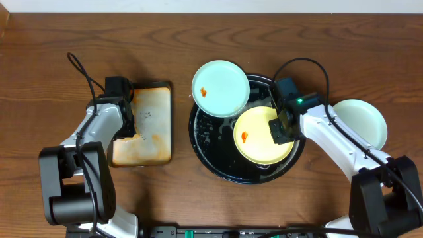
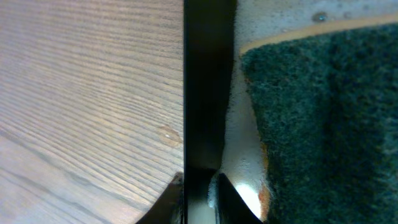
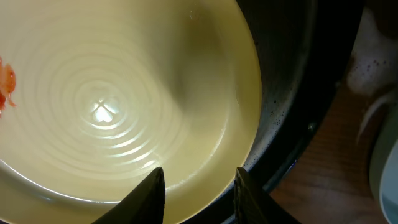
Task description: Clean dirty plates on tray and stack at the side
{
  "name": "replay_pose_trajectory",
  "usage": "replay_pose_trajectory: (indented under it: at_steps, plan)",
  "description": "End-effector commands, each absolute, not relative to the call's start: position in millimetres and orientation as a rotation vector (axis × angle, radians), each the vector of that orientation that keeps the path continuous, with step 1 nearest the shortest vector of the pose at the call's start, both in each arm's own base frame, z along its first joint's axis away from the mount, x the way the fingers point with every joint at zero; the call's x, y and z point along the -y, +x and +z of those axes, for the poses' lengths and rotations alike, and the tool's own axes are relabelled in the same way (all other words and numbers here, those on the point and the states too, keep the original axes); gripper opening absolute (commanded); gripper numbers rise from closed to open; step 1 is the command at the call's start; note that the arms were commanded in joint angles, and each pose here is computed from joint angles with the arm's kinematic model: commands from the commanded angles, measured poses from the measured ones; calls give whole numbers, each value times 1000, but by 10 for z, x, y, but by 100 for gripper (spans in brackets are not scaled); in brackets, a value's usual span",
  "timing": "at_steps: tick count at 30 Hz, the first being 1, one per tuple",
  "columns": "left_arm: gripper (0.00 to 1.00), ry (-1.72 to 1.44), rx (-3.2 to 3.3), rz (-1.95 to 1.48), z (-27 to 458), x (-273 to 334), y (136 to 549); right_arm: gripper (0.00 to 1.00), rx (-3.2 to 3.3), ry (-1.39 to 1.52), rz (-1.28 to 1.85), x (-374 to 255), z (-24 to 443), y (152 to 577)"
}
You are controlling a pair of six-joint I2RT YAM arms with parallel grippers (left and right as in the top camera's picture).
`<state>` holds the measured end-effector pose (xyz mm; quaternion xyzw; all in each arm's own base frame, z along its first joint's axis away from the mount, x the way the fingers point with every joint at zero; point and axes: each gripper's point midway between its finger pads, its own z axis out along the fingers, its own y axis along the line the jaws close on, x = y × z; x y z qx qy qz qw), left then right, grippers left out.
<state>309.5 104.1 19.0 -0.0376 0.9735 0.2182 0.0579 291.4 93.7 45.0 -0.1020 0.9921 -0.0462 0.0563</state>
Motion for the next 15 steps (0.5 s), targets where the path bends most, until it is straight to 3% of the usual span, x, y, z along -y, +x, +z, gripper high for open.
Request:
replay_pose_trajectory:
  at_steps: [1,7,15]
  plan:
    - [31,-103,-2958,720,176,-1110,3050,34,-3014,-288,-132,-933,449,2911]
    - [41,-282,-2967,664,305,-1054,2977,34,-3015,-288,-133,-932,448,2908]
    - [47,-351,-2906,235,795,-609,3049,34,-3017,-288,-134,-930,448,2903]
